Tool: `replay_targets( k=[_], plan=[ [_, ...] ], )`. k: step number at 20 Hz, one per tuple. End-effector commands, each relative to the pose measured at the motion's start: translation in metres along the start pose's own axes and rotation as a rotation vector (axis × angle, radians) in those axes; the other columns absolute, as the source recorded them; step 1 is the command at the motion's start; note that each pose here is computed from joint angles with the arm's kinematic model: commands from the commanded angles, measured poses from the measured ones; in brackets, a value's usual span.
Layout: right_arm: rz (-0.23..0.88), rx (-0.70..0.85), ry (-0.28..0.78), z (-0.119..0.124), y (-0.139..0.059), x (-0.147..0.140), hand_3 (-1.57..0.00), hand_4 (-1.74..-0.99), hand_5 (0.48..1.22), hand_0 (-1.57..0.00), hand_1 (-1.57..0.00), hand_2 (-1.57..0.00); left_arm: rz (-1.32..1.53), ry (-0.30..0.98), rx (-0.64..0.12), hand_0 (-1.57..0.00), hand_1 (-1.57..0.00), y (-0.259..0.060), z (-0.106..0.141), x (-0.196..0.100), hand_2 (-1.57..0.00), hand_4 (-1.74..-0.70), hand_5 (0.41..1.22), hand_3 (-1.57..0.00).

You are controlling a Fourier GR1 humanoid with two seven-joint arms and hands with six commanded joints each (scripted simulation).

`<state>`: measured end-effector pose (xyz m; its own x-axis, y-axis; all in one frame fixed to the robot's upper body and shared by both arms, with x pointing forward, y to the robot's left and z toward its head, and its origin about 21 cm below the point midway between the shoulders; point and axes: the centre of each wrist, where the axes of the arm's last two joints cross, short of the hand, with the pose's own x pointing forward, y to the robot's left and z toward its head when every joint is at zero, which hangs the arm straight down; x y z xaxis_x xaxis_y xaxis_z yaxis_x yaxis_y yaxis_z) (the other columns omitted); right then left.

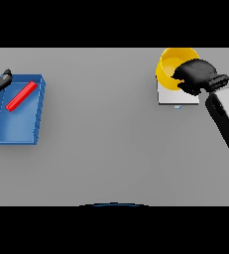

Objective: Pick up the red beaker and tilt it to pour out 1 green nut into yellow bowl. Pick up the yellow bowl and place it on the metallic measuring scale.

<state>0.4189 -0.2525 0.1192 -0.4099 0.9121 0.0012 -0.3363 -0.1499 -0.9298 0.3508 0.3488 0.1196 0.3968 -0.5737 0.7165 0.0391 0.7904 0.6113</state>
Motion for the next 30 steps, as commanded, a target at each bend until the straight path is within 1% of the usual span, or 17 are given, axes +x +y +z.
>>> replay_targets(
  k=[1,3,6,8,10,14,15,16,17,18,19,20,22,24,27,28,30],
  plan=[
    [-0.011,0.004,0.022,-0.003,0.006,-0.005,-1.18,-1.741,1.221,-1.57,-1.57,-1.50,-0.001,0.001,-0.004,0.00,0.00,0.000,0.000,-0.001,0.00,-0.86,0.779,0.00],
    [-0.025,0.003,0.031,-0.006,0.014,-0.011,-1.24,-1.741,1.221,-1.57,-1.57,-1.45,-0.003,0.001,-0.001,0.00,0.00,-0.003,-0.003,0.005,0.00,-0.86,0.789,0.00],
    [-0.053,0.013,0.053,-0.012,0.019,-0.014,-1.34,-1.741,1.221,-1.57,-1.57,-1.40,-0.012,0.002,-0.001,0.00,0.00,-0.003,-0.004,0.008,0.00,-0.86,0.804,0.00],
    [-0.062,0.025,0.048,-0.014,0.021,-0.016,-1.37,-1.741,1.221,-1.57,-1.57,-1.39,-0.014,0.006,-0.007,0.00,0.00,-0.005,-0.004,0.002,0.00,-0.86,0.809,0.00],
    [-0.063,0.038,0.048,-0.016,0.028,-0.018,-1.39,-1.741,1.221,-1.57,-1.57,-1.38,-0.015,0.005,-0.009,0.00,0.00,-0.002,-0.003,0.005,0.00,-0.85,0.802,0.00],
    [-0.069,0.055,0.067,-0.016,0.032,-0.019,-1.45,-1.741,1.221,-1.57,-1.57,-1.37,-0.014,0.010,-0.018,0.00,0.00,-0.006,-0.003,0.003,0.00,-0.84,0.783,0.00],
    [-0.074,0.053,0.057,-0.015,0.031,-0.021,-1.38,-1.741,1.221,-1.57,-1.57,-1.40,-0.010,0.009,-0.019,0.00,0.00,-0.005,-0.003,0.003,0.00,-0.84,0.780,0.00],
    [-0.085,0.056,0.063,-0.016,0.034,-0.020,-1.25,-1.741,1.221,-1.57,-1.50,-1.44,-0.019,0.005,-0.021,0.00,0.00,-0.007,-0.003,0.002,0.00,-0.84,0.779,0.00],
    [-0.080,0.057,0.068,-0.017,0.033,-0.019,-1.11,-1.682,1.221,-1.56,-1.43,-1.34,-0.019,0.011,-0.018,0.00,0.00,-0.009,-0.005,0.004,0.00,-0.84,0.775,0.00],
    [-0.085,0.059,0.075,-0.018,0.034,-0.022,-0.96,-1.632,1.145,-1.47,-1.28,-1.18,-0.015,0.012,-0.017,0.00,0.00,-0.008,-0.003,0.003,0.00,-0.84,0.773,0.00],
    [-0.104,0.058,0.082,-0.017,0.035,-0.023,-0.82,-1.592,1.074,-1.33,-1.12,-1.01,-0.014,0.010,-0.010,0.00,0.00,-0.003,-0.004,0.001,0.00,-0.84,0.774,0.00],
    [-0.132,0.064,0.086,-0.018,0.033,-0.023,-0.69,-1.559,1.014,-1.15,-0.96,-0.85,-0.013,0.005,-0.014,0.00,0.00,-0.004,-0.005,0.003,0.00,-0.83,0.771,0.00],
    [-0.154,0.078,0.086,-0.018,0.029,-0.024,-0.48,-1.513,0.923,-0.76,-0.67,-0.58,-0.007,0.004,-0.017,0.00,0.00,-0.005,-0.005,0.001,0.00,-0.84,0.764,0.00],
    [-0.171,0.100,0.091,-0.017,0.035,-0.023,-0.32,-1.485,0.863,-0.48,-0.46,-0.38,-0.003,-0.006,-0.020,0.00,0.00,-0.005,-0.003,0.001,0.00,-0.84,0.760,0.00],
    [-0.145,0.103,0.090,-0.018,0.033,-0.020,-0.16,-1.448,0.824,-0.25,-0.24,-0.19,-0.012,-0.002,-0.017,0.00,0.00,-0.010,-0.004,0.005,0.00,-0.83,0.750,0.00],
    [-0.132,0.110,0.086,-0.016,0.029,-0.023,-0.13,-1.435,0.817,-0.20,-0.19,-0.15,-0.013,0.000,-0.018,0.00,0.00,-0.006,-0.004,0.006,0.00,-0.83,0.752,0.00],
    [-0.129,0.127,0.107,-0.018,0.032,-0.022,-0.08,-1.409,0.804,-0.13,-0.12,-0.10,-0.015,-0.001,-0.014,0.00,0.00,-0.006,-0.003,0.003,0.00,-0.84,0.755,0.00]
  ],
)
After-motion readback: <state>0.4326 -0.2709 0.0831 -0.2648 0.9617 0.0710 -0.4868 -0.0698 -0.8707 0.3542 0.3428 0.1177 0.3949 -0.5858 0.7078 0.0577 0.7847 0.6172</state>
